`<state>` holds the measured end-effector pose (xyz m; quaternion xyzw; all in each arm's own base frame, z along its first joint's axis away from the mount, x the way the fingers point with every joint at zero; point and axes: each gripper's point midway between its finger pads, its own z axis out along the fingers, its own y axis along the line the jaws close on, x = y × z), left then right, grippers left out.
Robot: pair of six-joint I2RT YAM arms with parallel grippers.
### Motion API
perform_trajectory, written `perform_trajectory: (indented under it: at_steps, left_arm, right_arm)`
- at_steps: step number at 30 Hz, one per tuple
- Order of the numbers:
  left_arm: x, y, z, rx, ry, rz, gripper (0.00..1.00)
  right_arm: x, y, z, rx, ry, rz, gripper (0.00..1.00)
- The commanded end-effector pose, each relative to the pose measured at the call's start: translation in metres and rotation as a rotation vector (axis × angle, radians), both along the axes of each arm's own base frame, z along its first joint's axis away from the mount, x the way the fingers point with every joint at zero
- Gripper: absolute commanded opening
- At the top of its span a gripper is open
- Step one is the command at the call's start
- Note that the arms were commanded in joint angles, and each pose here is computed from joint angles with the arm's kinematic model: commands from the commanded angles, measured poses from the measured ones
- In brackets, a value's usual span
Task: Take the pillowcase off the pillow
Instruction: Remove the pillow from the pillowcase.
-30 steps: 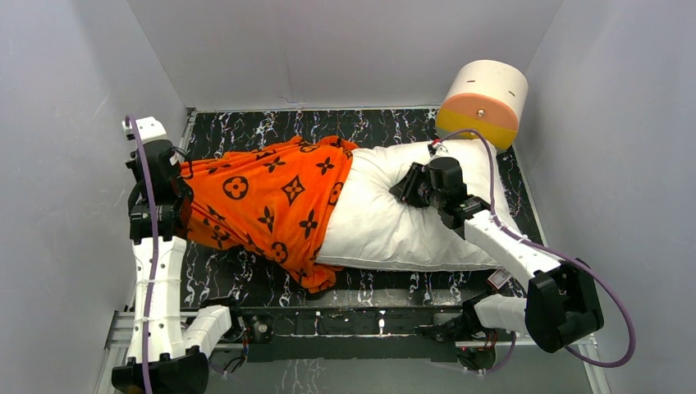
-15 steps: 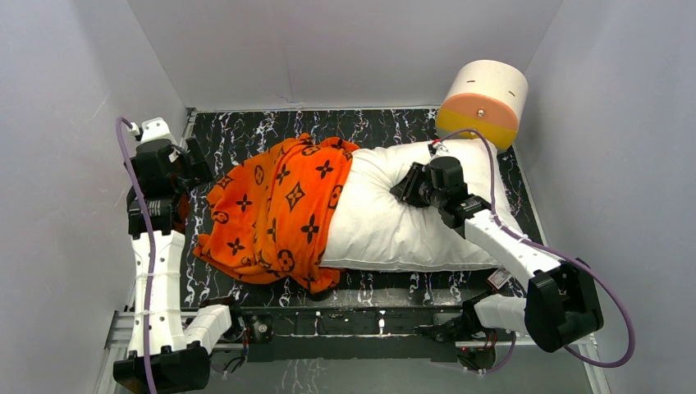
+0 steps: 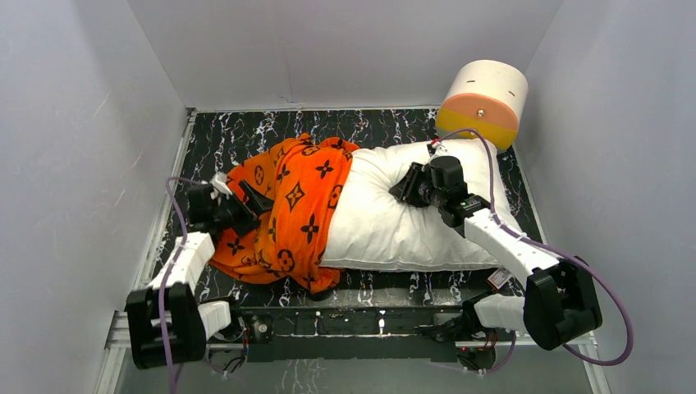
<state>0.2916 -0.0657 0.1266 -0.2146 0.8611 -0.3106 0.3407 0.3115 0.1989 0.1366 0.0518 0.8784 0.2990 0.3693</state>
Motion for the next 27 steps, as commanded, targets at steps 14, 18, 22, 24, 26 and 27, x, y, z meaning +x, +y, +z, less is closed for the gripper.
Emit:
perform_trajectory:
  at_steps: [14,18,22,24,26,27]
  left_arm:
    - [-0.026,-0.077,0.072,-0.581,-0.249,-0.428,0.01]
    - [-0.023,-0.076,0.080,-0.564,-0.256,-0.419,0.00]
    - [-0.012,-0.064,0.079,-0.392,-0.255,-0.343,0.00]
    - [-0.009,-0.055,0.081,-0.281,-0.240,-0.313,0.00]
    - [-0.009,-0.046,0.084,-0.182,-0.221,-0.290,0.00]
    - [-0.013,-0.041,0.083,-0.140,-0.189,-0.277,0.00]
  right_arm:
    - [-0.068,-0.058,-0.108,-0.281,0.390,-0.028,0.37]
    - [-0.068,-0.059,-0.108,-0.282,0.388,-0.030,0.37]
    - [-0.070,-0.061,-0.107,-0.292,0.390,-0.032,0.37]
    - [-0.071,-0.062,-0.108,-0.293,0.390,-0.035,0.37]
    - [-0.072,-0.062,-0.109,-0.291,0.390,-0.038,0.38]
    - [-0.072,-0.062,-0.109,-0.289,0.391,-0.038,0.38]
